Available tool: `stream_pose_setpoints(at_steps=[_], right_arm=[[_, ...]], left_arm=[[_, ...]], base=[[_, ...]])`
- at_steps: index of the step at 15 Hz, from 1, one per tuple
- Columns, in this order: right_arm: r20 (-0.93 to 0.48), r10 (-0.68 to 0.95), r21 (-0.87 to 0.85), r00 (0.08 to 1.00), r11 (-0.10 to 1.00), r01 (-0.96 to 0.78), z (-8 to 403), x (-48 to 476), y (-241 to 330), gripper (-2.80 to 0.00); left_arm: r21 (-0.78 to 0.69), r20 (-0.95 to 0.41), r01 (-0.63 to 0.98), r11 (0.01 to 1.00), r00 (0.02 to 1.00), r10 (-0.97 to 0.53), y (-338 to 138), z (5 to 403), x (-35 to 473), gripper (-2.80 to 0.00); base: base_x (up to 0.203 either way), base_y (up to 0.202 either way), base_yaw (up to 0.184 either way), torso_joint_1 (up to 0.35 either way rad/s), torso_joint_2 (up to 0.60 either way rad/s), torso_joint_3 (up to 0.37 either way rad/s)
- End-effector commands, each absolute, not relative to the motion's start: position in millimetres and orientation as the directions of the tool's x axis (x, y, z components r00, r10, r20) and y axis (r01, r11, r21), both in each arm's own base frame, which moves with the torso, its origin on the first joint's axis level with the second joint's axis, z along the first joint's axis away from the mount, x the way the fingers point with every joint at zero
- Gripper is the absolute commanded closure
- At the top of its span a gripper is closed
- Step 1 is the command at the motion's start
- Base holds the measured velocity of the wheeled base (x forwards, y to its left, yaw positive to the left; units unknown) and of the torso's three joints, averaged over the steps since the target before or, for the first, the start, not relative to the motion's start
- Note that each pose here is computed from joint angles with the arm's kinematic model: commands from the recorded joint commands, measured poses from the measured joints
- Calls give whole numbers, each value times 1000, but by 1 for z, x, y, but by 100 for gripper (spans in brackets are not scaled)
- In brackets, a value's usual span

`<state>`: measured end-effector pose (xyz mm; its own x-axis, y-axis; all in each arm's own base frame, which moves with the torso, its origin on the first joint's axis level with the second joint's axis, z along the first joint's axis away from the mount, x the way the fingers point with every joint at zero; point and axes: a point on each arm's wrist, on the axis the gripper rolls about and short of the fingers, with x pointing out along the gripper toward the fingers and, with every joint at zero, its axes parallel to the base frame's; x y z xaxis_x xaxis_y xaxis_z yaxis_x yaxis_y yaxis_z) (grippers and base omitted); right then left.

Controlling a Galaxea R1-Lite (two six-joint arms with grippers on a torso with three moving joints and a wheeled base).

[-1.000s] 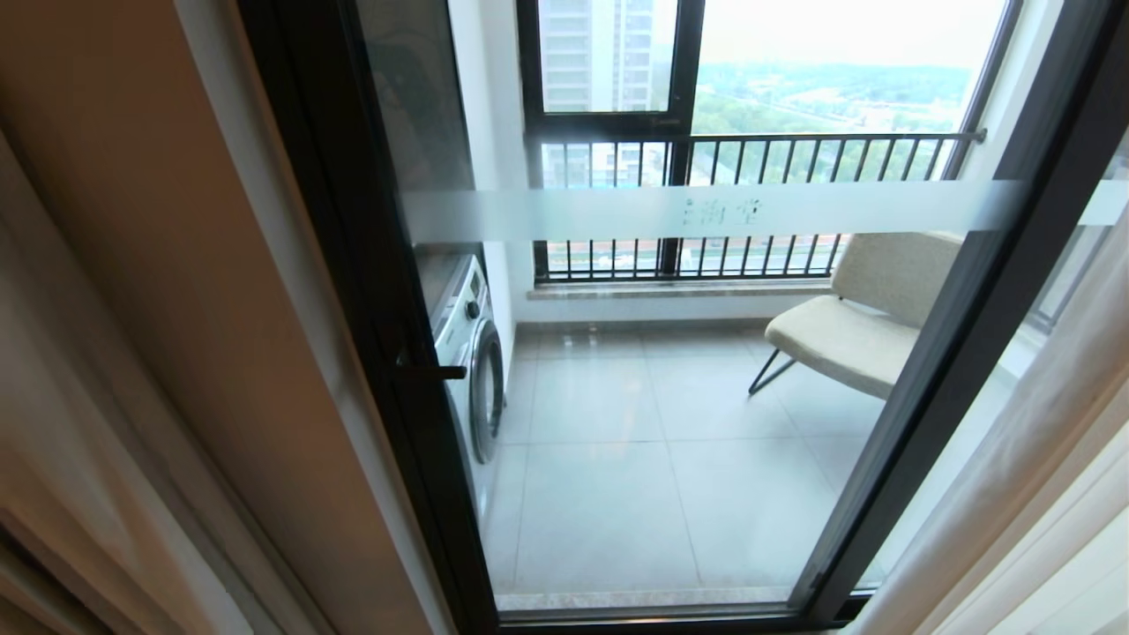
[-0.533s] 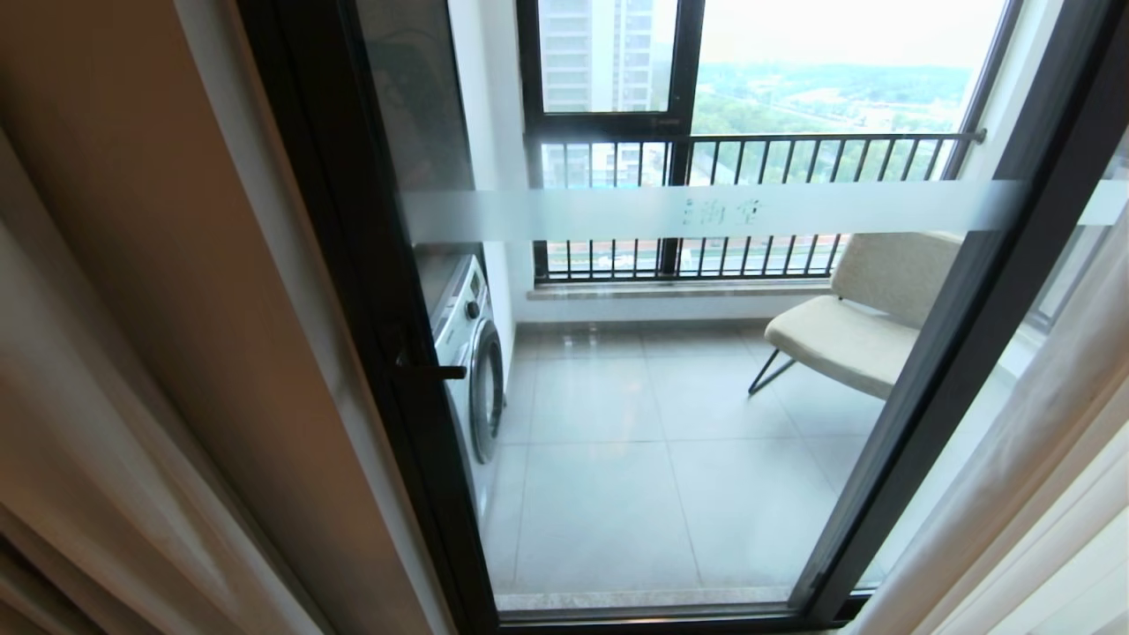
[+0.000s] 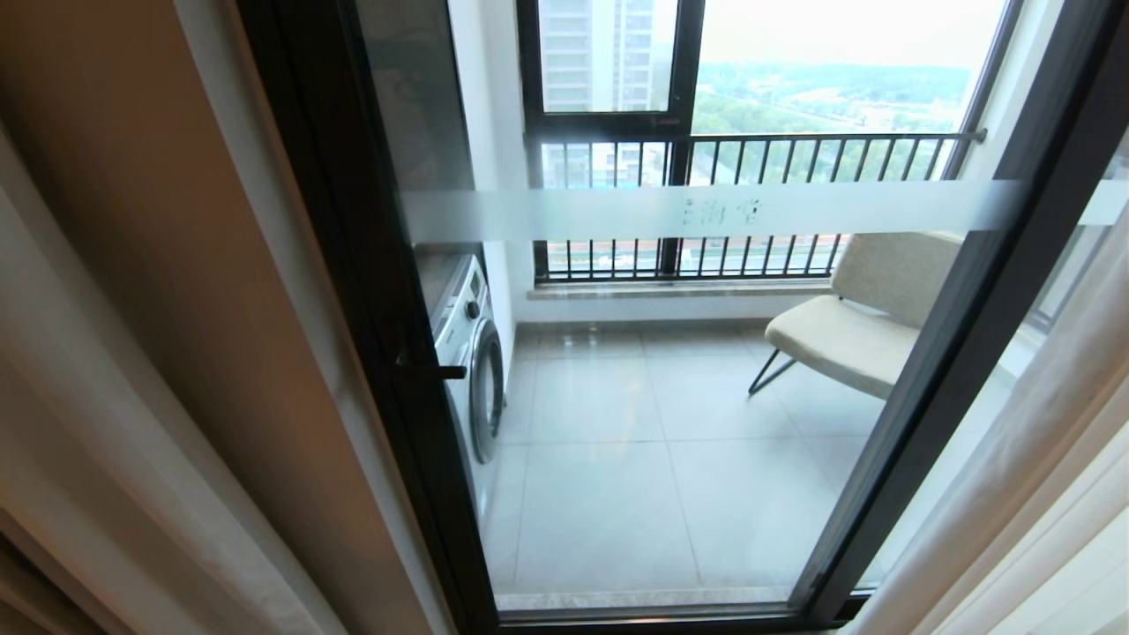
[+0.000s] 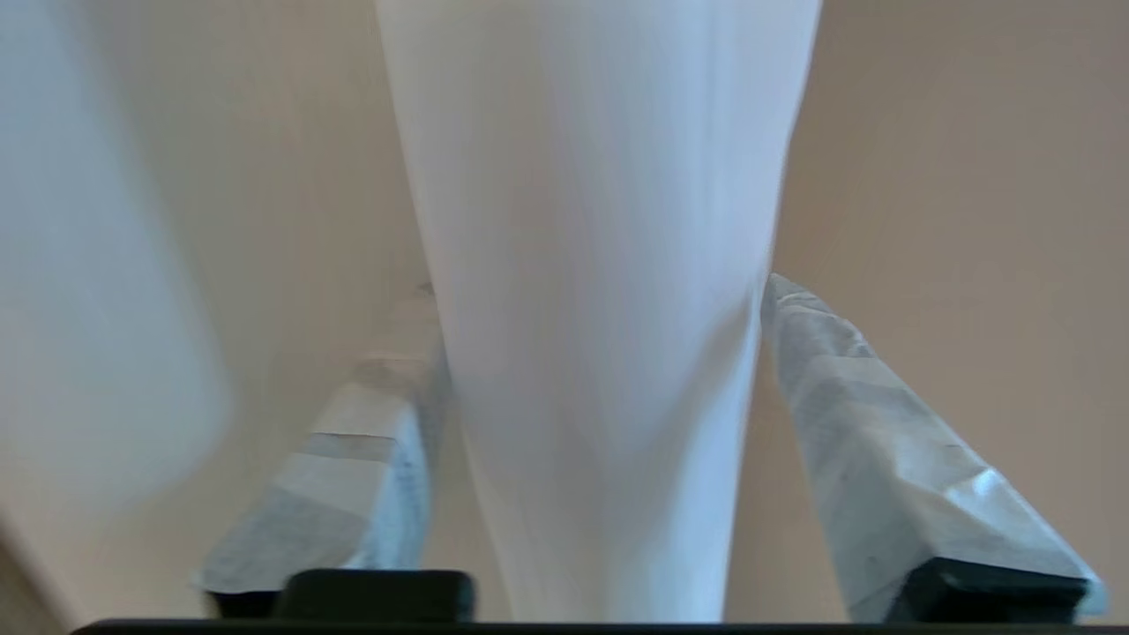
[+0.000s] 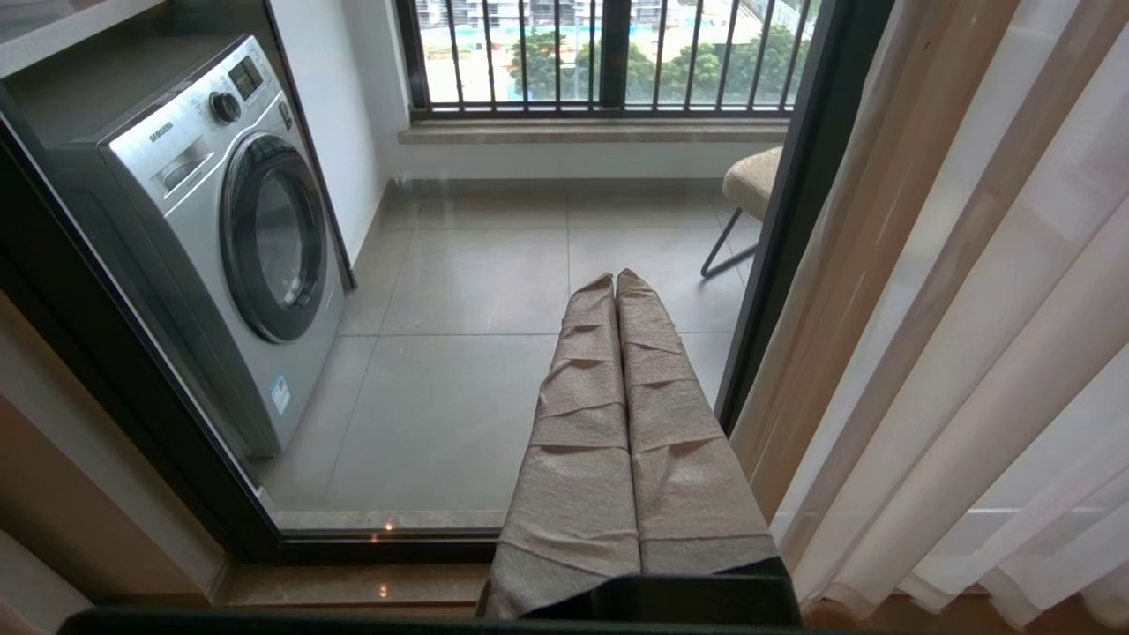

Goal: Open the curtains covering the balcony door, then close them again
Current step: Pull the inner curtains open on both sides

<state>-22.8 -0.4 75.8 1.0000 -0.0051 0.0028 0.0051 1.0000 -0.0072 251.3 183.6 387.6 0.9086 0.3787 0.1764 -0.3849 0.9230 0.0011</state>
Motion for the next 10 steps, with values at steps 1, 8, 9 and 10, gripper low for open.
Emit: stream_pose_setpoints(at_steps=[1,8,9,10], right_arm=[[2,-5,-8,1000,1000,5,76,-23,0,0],[2,-5,-8,1000,1000,5,76,-23,0,0],[2,-5,-8,1000,1000,5,76,-23,0,0],[2,-5,-8,1000,1000,5,76,-23,0,0]], left_arm=[[3,189,-387,922,906,379,166,393,227,-280],[-11,138,-391,920,911,389,117,368,162,-280],[-15,125,-394,919,911,392,110,361,154,-280],[-18,112,-396,918,912,395,105,355,147,-280]], base=[[0,0,0,0,0,0],[0,0,0,0,0,0],[0,0,0,0,0,0],[0,0,0,0,0,0]])
